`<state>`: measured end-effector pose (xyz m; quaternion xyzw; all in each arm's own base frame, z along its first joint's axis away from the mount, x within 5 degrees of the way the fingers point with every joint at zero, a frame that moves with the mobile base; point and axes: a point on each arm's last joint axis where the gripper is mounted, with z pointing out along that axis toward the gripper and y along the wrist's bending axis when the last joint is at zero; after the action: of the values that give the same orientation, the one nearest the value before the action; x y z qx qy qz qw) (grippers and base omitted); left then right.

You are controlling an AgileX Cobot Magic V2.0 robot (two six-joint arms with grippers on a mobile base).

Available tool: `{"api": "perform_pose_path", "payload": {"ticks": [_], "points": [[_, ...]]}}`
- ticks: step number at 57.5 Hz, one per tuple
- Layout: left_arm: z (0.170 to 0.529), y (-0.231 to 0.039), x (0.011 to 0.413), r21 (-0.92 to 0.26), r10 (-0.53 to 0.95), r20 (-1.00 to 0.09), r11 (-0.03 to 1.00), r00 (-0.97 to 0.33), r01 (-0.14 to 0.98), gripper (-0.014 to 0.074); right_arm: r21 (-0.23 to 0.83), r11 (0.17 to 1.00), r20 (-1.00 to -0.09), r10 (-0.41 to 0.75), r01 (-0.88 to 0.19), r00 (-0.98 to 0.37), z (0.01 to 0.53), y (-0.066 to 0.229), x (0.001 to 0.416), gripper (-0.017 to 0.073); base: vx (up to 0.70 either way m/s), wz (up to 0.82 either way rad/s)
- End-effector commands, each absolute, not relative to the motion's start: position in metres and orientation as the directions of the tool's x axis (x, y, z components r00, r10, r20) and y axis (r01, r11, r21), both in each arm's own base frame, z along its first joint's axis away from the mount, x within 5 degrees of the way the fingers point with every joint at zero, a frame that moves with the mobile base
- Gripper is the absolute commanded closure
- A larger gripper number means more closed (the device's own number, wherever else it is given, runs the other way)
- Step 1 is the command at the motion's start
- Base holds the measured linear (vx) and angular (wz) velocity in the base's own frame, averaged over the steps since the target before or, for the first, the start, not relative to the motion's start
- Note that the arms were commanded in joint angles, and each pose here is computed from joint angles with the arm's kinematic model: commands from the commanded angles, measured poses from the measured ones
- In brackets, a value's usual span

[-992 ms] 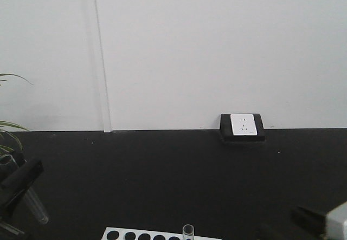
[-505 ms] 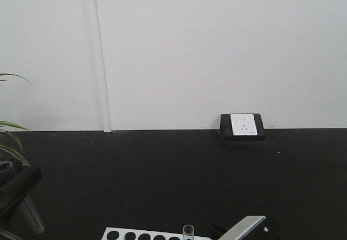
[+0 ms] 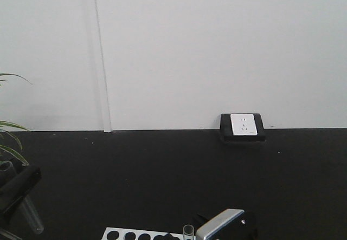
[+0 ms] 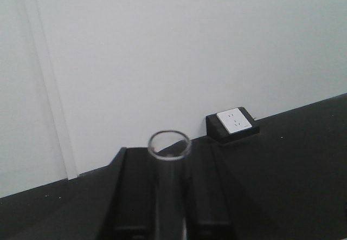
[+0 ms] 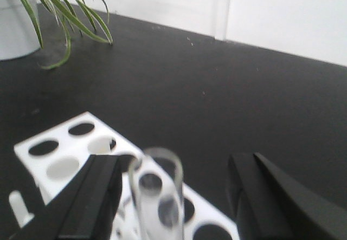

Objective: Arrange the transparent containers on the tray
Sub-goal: 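Reach the right gripper to the rack and grasp another clear tube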

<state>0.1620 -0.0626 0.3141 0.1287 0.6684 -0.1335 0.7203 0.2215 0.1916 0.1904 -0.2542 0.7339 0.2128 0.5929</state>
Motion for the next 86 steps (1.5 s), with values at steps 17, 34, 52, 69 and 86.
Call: {"api": "perform_pose_path", "payload": {"ticks": [17, 34, 52, 69, 86], "points": [[0.333, -0.062, 0.160, -0.006, -0.076, -0.981, 0.931, 0.179, 0.366, 0.0490, 0.024, 0.769, -0.988, -0.080, -0.638, -0.133, 0.207, 0.203, 0.231, 0.0068, 0.00, 0.00], [0.333, -0.062, 0.160, -0.006, -0.077, -0.981, 0.931, 0.181, 0.366, 0.0490, 0.039, 0.770, -0.983, -0.086, -0.637, -0.164, 0.208, 0.202, 0.230, 0.0068, 0.00, 0.00], [0.333, -0.062, 0.160, -0.006, -0.077, -0.981, 0.931, 0.181, 0.366, 0.0490, 0.040, 0.770, -0.978, -0.102, -0.637, -0.184, 0.206, 0.201, 0.229, 0.0205, 0.00, 0.00], [0.333, -0.062, 0.160, -0.006, -0.077, -0.981, 0.931, 0.181, 0.366, 0.0490, 0.039, 0.769, -0.981, -0.092, -0.638, -0.171, 0.209, 0.201, 0.229, 0.0381, 0.00, 0.00], [0.333, -0.062, 0.160, -0.006, -0.077, -0.981, 0.931, 0.181, 0.366, 0.0490, 0.042, 0.768, -0.979, -0.097, -0.639, -0.181, 0.233, 0.196, 0.223, 0.0453, 0.00, 0.00]]}}
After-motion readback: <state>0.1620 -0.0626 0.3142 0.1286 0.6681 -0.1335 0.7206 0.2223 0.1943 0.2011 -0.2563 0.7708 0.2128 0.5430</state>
